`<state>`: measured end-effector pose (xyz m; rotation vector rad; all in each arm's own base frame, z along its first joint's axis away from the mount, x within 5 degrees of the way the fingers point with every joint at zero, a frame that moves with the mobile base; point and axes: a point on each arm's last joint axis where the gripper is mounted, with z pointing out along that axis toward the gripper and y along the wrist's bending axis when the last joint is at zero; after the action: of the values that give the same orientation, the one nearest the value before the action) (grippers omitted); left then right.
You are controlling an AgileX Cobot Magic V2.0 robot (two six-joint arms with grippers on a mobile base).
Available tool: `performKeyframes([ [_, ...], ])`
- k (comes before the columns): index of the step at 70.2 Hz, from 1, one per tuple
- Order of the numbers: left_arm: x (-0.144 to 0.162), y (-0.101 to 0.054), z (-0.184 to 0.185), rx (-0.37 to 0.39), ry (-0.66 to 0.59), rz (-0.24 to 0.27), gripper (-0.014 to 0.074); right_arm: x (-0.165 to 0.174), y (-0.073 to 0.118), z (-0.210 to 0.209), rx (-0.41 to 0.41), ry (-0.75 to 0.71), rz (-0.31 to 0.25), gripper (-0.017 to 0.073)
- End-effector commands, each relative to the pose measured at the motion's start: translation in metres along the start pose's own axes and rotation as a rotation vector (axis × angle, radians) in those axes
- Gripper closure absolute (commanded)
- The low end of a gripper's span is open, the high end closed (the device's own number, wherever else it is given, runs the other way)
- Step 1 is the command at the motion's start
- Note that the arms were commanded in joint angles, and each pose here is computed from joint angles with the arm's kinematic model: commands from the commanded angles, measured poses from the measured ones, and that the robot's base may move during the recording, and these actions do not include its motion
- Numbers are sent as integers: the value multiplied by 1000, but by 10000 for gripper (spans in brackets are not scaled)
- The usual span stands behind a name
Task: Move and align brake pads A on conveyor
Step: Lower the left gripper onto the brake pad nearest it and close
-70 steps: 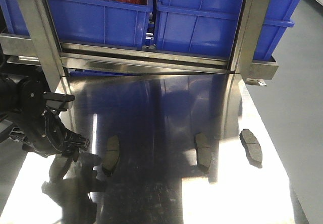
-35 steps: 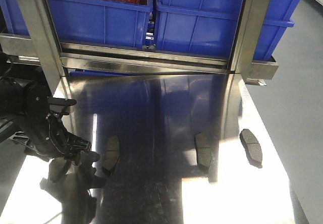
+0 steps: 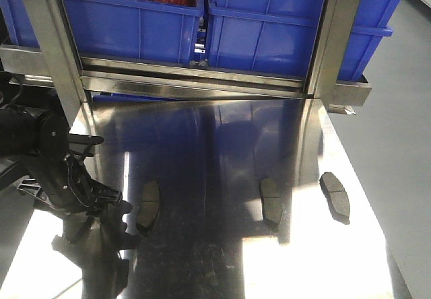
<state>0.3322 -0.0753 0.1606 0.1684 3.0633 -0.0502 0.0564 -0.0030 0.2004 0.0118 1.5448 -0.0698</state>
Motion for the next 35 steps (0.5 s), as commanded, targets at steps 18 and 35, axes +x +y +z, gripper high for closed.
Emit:
performKeyframes([
  [18, -3, -2, -9, 6, -22, -9, 91, -4, 0, -1, 5, -72, -9, 567],
  [35, -3, -2, -9, 6, -26, -9, 428, -4, 0, -1, 5, -72, -9, 567],
])
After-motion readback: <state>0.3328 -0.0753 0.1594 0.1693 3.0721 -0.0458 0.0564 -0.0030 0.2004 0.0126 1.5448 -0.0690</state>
